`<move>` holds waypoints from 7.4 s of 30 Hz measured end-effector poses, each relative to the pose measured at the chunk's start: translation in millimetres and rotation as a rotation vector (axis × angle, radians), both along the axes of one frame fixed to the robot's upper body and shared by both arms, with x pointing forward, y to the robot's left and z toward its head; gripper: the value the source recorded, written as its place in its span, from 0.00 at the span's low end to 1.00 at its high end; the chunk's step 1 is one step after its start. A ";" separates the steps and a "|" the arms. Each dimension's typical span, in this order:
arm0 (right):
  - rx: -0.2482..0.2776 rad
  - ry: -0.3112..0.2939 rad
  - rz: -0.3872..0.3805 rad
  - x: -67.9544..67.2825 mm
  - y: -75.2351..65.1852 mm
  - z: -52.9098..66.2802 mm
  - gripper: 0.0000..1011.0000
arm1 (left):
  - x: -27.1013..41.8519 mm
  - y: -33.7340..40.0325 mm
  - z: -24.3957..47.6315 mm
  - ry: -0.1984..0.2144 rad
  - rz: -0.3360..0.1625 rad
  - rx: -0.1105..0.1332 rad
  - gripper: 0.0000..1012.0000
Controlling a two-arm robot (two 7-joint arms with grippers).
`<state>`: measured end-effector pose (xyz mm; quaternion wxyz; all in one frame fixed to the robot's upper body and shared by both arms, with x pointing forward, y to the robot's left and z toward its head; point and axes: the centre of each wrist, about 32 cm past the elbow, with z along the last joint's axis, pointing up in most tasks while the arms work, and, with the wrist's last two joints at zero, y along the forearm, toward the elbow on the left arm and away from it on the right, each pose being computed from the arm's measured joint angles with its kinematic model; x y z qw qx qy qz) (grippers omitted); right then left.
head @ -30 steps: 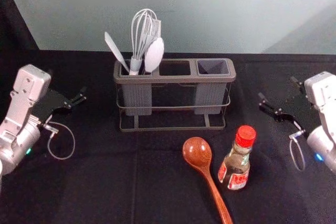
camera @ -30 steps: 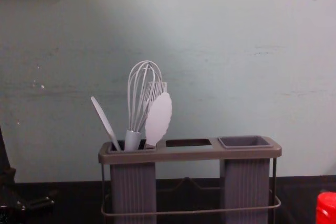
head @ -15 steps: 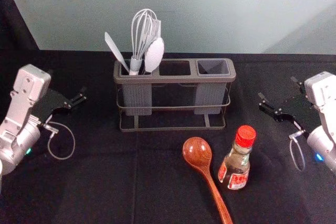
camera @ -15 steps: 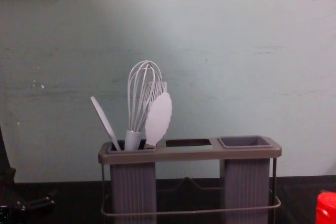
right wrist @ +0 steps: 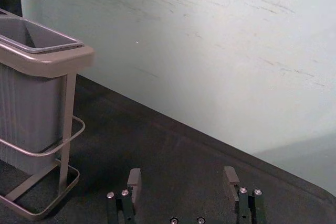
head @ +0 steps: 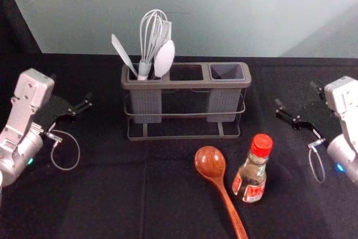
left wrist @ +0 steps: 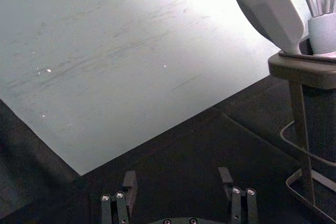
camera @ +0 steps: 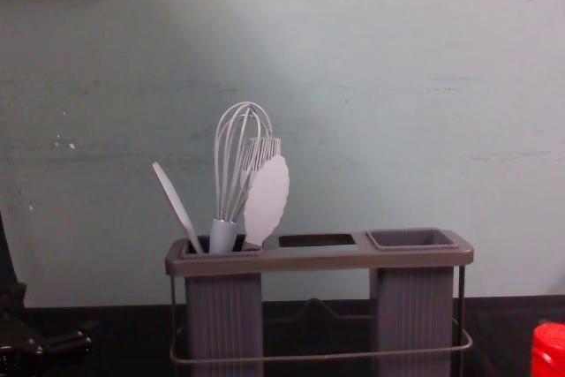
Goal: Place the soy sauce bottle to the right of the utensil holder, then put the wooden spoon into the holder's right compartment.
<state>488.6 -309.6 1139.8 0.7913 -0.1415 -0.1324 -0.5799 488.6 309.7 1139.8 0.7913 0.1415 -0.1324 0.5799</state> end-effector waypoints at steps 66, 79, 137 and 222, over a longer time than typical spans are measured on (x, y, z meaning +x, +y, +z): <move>0.244 0.056 0.461 -108.6 4.0 18.1 0.99 | 0.0 0.0 0.0 0.000 0.000 0.000 1.00; 0.285 0.066 0.465 -99.8 16.6 13.3 0.99 | 0.0 0.0 0.0 0.000 0.000 0.000 1.00; 0.291 -0.010 0.356 -56.9 -29.9 35.4 0.39 | 0.0 0.0 0.0 0.000 0.000 0.000 1.00; 0.383 -0.017 0.332 0.3 -9.8 39.1 0.99 | 0.0 0.0 0.0 0.000 0.000 0.000 1.00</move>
